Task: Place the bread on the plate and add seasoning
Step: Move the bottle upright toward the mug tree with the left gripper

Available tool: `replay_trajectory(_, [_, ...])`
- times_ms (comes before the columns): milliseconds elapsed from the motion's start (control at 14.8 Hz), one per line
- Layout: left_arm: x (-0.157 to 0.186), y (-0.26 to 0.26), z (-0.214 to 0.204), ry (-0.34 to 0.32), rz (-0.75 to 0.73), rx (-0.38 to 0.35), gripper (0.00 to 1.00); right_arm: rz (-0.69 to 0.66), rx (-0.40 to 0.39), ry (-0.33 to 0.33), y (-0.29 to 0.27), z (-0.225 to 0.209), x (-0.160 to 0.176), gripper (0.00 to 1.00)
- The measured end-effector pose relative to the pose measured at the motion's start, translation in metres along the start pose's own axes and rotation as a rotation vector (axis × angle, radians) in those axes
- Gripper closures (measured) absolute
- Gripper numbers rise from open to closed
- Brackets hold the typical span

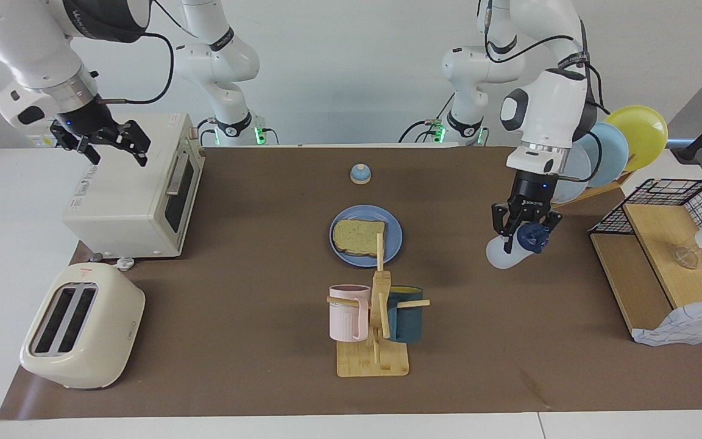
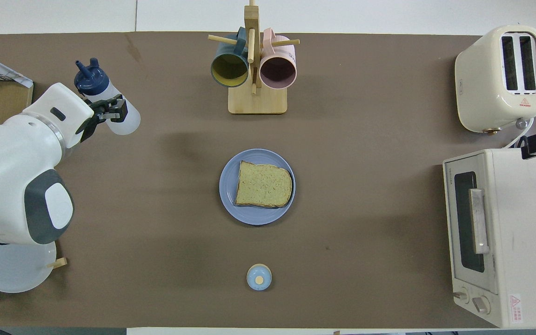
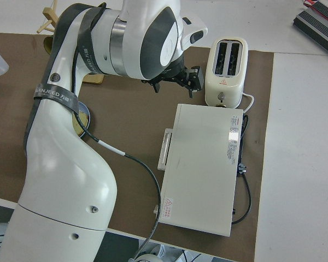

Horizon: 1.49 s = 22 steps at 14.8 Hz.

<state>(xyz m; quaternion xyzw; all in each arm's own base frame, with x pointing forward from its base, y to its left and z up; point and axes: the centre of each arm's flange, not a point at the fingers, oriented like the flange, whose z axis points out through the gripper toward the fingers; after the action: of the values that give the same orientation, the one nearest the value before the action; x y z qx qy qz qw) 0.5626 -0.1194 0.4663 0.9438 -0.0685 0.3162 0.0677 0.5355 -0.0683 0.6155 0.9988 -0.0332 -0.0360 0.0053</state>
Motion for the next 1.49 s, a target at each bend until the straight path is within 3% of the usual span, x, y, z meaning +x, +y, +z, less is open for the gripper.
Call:
replay_trajectory(811, [-0.052, -0.013, 0.082, 0.142, -0.02, 0.018, 0.65, 0.0, 0.0, 0.0, 0.0, 0.0, 0.0, 0.0])
replay_trajectory(1081, [-0.07, -0.006, 0.097, 0.225, -0.01, 0.014, 0.65, 0.0, 0.0, 0.0, 0.0, 0.0, 0.0, 0.0])
replay_trajectory(1487, [-0.079, 0.006, 0.109, 0.241, 0.023, 0.001, 0.65, 0.0, 0.0, 0.0, 0.0, 0.0, 0.0, 0.0])
